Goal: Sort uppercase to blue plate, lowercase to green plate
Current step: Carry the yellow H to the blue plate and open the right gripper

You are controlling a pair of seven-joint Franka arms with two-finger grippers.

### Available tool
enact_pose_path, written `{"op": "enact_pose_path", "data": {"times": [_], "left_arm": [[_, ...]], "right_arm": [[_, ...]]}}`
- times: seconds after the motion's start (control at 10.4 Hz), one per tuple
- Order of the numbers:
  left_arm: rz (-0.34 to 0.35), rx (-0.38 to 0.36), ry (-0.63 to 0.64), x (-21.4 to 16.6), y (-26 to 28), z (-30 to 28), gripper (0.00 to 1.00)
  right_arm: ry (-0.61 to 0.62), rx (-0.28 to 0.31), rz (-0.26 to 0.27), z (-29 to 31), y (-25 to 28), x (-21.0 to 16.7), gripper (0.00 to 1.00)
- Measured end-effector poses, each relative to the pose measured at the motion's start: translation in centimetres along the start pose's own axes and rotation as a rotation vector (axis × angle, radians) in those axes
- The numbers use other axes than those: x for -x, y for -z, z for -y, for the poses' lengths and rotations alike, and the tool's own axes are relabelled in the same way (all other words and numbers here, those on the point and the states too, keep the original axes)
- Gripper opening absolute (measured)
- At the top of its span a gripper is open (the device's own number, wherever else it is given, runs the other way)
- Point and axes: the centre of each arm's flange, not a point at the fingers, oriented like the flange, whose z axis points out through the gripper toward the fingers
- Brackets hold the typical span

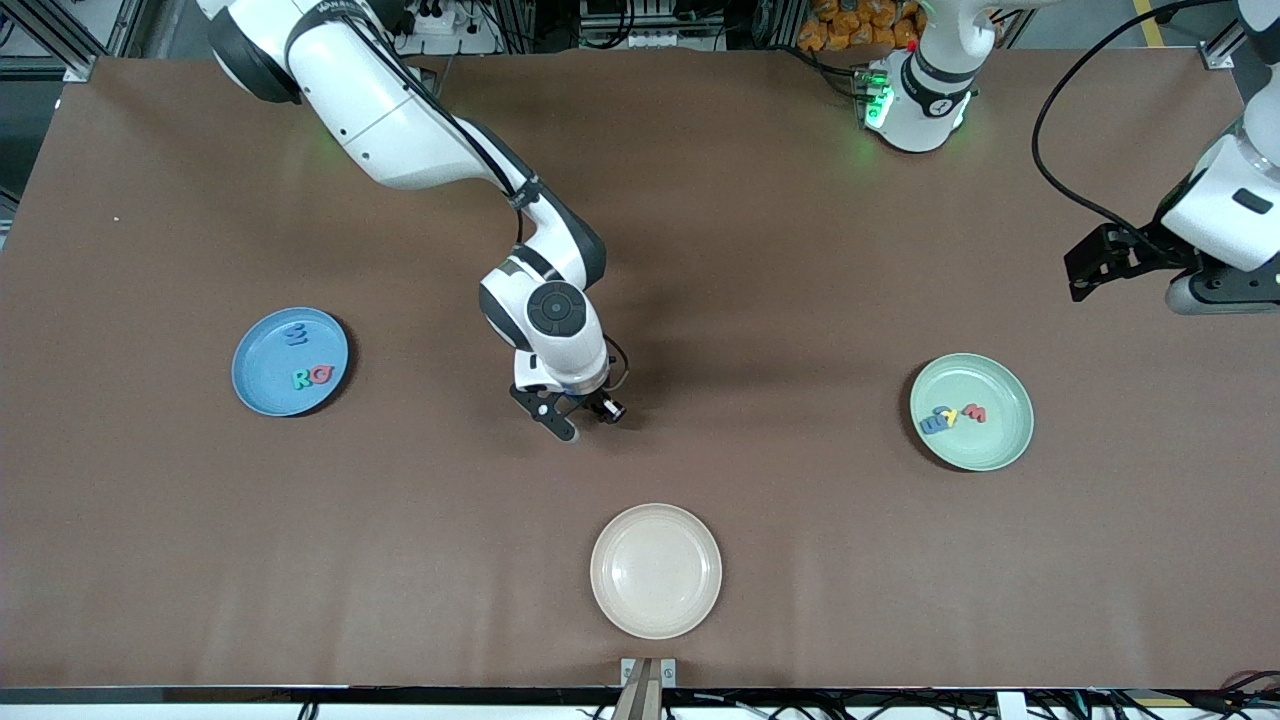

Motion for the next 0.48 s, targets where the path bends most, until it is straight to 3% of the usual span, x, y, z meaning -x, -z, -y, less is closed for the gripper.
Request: {"op": "enact_pose_path", "data": {"times": [0.19,0.48], "left_arm": [[0.010,0.017,0.021,0.0,-0.1,1.0,1.00],[0.013,0.027,0.037,0.0,-0.2,1.8,1.00]], "right_arm": [[0.059,0.026,0.005,-0.3,0.0,-0.8,0.35],[0.200,0.159,0.062,-2.7,0.4,-6.3,0.35]]}}
